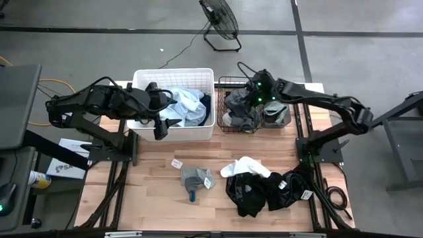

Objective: Pick & Place Cloths
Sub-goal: Put the gray underwear into the black wire basket, then put the right black underwear into the black wire basket

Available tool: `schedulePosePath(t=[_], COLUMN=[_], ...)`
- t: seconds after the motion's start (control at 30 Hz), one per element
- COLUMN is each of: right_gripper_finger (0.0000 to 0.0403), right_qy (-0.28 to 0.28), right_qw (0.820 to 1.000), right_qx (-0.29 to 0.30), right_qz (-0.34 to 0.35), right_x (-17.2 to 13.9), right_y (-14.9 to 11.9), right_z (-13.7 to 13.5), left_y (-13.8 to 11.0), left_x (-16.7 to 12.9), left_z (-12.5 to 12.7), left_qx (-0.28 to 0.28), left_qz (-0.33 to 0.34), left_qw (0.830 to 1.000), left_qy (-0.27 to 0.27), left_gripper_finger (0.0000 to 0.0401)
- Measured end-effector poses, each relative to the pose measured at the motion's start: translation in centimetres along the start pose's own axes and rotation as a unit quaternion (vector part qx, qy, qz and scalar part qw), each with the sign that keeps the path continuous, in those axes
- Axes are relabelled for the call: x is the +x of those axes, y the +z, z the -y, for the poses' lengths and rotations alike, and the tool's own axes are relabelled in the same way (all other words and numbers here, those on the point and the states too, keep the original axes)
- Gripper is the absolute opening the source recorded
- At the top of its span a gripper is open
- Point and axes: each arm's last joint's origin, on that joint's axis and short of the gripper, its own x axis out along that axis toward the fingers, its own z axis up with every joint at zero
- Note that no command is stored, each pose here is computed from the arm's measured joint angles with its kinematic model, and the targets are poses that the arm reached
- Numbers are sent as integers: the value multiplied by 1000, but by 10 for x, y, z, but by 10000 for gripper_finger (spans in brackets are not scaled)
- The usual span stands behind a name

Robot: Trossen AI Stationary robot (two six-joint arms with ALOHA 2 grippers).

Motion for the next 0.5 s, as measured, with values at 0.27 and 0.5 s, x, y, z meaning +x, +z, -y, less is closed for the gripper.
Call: schedulePosePath(t=[0.27,0.5], right_gripper_finger=[298,298], right_qy=[39,92], right_qw=[999,996], right_qx=[1,-12], right_qz=[5,8], right_x=[-41,-65], right_y=[-13,-29], right_z=[-31,-63], left_y=[-1,-3], left_x=[0,2], left_z=[0,1], left_qx=[1,-7], left_qz=[-4,-10], left_qw=[1000,1000], left_qy=[-7,-5], left_gripper_finger=[323,323])
